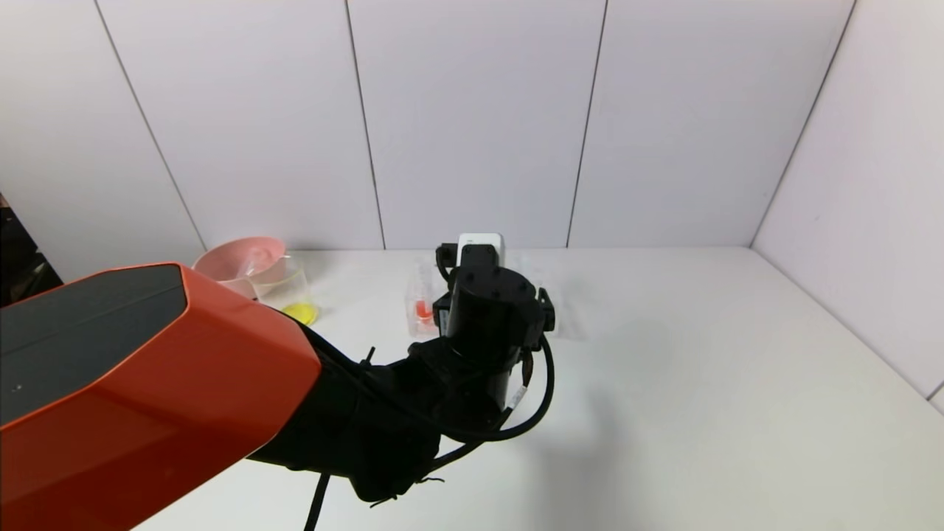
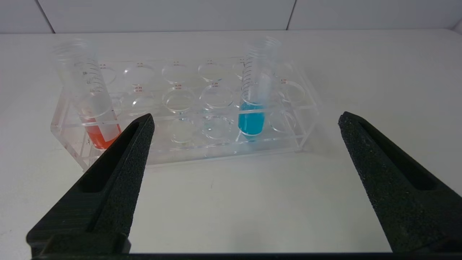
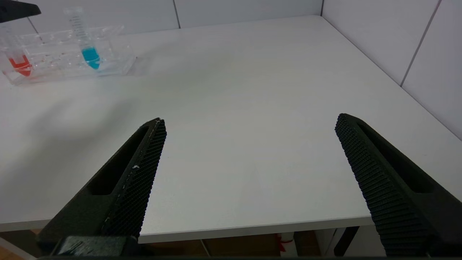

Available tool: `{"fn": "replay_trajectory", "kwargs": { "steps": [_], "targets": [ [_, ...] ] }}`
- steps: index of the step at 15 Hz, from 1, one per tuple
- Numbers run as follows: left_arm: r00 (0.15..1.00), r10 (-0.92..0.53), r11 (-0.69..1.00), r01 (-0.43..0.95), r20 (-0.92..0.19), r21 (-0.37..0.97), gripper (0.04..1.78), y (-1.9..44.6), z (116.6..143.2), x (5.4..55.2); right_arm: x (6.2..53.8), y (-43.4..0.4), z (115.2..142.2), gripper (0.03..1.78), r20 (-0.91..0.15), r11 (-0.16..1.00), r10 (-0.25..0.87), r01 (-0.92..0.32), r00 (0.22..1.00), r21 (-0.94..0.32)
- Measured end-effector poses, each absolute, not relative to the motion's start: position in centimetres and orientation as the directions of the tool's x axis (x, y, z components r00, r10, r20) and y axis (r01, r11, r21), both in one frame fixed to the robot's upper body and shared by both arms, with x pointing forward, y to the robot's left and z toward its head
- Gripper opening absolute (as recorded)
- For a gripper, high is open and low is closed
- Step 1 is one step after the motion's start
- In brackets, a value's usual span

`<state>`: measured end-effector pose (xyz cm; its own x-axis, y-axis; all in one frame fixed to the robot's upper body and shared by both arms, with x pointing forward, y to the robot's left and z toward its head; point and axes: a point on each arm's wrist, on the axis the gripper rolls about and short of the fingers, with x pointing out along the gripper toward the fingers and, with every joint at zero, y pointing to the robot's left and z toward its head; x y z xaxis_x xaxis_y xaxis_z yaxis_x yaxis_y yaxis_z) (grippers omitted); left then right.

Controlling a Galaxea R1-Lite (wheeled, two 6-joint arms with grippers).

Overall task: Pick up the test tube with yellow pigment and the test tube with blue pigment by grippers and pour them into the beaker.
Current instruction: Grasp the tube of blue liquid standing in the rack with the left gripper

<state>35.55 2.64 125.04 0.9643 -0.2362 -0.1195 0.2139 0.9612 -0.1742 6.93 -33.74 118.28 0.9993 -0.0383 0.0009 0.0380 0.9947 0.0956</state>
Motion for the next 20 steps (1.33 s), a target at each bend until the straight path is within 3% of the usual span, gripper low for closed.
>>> {"fn": "replay_trajectory", "kwargs": {
  "steps": [20],
  "targets": [
    [0.971, -0.212, 0.963, 0.188, -0.114, -0.192, 1.78, 3.2, 125.1, 36.8, 6.9, -33.7, 118.3, 1.71, 0.001, 0.995, -0.038, 0.038, 0.999, 0.095]
  ]
}}
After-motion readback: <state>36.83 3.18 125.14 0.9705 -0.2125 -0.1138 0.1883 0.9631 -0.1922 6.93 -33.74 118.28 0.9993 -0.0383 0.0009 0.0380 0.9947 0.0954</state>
